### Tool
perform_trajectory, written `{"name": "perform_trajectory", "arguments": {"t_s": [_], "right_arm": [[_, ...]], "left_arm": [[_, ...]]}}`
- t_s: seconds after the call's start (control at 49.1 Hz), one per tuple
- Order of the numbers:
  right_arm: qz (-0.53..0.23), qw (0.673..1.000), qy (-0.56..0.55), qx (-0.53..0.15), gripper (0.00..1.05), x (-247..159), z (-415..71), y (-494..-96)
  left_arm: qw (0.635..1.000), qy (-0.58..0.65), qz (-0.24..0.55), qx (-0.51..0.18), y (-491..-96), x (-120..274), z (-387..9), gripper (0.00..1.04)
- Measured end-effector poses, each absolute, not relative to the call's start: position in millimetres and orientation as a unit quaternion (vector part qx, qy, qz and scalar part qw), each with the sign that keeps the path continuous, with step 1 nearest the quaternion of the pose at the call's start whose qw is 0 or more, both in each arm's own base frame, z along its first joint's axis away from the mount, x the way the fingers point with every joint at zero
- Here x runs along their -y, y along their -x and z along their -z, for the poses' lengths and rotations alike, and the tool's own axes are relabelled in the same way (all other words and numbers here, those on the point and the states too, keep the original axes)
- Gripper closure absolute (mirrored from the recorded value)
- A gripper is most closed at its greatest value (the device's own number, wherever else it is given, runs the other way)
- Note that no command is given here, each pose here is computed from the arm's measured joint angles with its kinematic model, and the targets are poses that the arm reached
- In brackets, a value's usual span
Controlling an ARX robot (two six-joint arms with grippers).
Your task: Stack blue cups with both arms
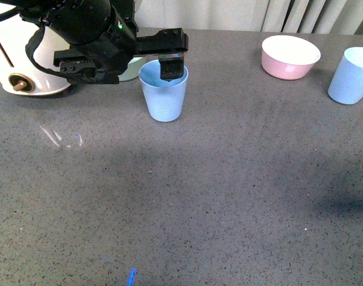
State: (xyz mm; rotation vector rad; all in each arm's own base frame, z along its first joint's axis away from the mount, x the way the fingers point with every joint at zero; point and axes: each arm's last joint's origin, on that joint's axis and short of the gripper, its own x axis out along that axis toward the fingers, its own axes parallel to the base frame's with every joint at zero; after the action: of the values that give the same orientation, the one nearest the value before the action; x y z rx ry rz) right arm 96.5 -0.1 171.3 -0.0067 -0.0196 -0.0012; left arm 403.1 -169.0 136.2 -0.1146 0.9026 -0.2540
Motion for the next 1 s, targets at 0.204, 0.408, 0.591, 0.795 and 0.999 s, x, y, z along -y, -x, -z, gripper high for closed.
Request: {"name": "perform_trajectory", "arguments": {"t_s": [0.204,0.408,0.591,0.795,0.999], "right_arm": [[0.001,1.0,0.003,0.01,0.09,0,-171,-97],[0.001,1.0,0.003,0.01,0.09,0,-171,-97],[0.001,1.0,0.003,0.01,0.09,0,-171,-97],[0.001,1.0,0.003,0.01,0.09,0,-171,-97],[0.001,1.0,0.003,0.01,0.09,0,-171,-97]], "left_arm": [[0.892,0.037,0.098,-0.44,-413,178,-133,0.56],[0.882,0.029,0.109,-0.457,-404,195,-130,0.89],[0.867,0.024,0.131,-0.481,-387,218,-133,1.03],[0.862,0.016,0.161,-0.481,-367,245,-146,1.03],[0.858,-0.005,0.168,-0.485,-355,262,-144,1.03]]}}
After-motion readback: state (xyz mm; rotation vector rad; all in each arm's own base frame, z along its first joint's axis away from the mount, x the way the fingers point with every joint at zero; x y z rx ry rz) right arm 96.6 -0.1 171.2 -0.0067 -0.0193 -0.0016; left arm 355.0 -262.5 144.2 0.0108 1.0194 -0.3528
